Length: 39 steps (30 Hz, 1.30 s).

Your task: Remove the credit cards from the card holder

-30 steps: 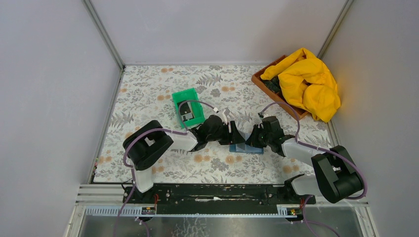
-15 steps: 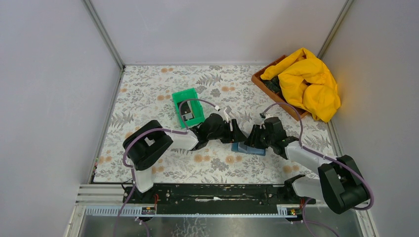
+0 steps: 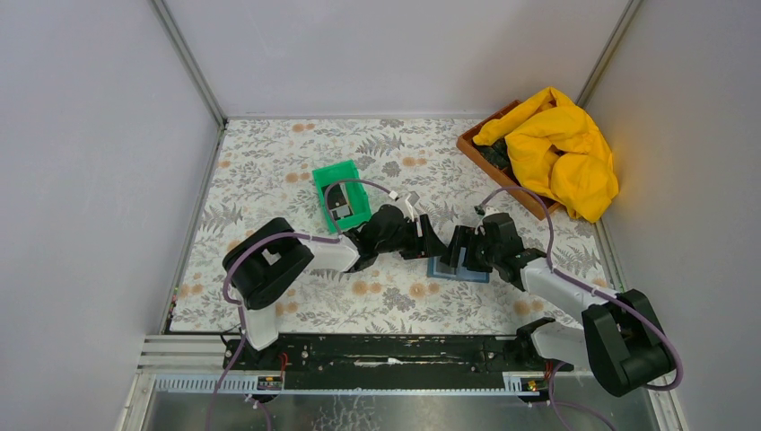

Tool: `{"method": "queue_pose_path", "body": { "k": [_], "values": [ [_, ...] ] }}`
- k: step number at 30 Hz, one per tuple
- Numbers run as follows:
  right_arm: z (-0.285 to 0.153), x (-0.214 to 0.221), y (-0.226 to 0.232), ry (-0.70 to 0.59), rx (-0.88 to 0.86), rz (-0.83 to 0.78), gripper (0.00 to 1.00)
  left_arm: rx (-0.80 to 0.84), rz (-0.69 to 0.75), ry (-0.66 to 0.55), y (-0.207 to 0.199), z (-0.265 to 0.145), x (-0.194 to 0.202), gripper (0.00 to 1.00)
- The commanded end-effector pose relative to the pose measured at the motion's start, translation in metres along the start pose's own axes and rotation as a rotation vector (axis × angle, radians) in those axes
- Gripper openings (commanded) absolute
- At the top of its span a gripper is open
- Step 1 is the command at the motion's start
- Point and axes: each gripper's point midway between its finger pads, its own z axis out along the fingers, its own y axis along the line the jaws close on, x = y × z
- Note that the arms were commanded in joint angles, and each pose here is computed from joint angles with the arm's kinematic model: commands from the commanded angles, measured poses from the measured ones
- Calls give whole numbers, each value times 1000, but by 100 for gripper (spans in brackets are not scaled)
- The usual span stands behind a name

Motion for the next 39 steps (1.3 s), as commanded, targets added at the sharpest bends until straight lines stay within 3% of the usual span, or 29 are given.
{"method": "queue_pose_path", "body": {
  "k": [1,7,13,20,33,39],
  "values": [
    [3,4,13,38,-55,-32,83,90,19,-29,-24,7,-7,70],
    [-3,-7,12,7,-20,-60,78,72,-23,-66,-14,-1,-14,70],
    [-6,-19,13,-9,55,-108,86,53,-48,-139,3,-28,-39,70],
    [7,-23,20,-5,163,-143,88,11,-37,-191,19,-54,-54,70],
    [26,-31,5,-3,329,-125,83,-57,-23,-210,52,-76,-66,70],
    [28,-27,1,8,345,-123,76,-49,-33,-199,56,-74,-64,70]
  ]
}}
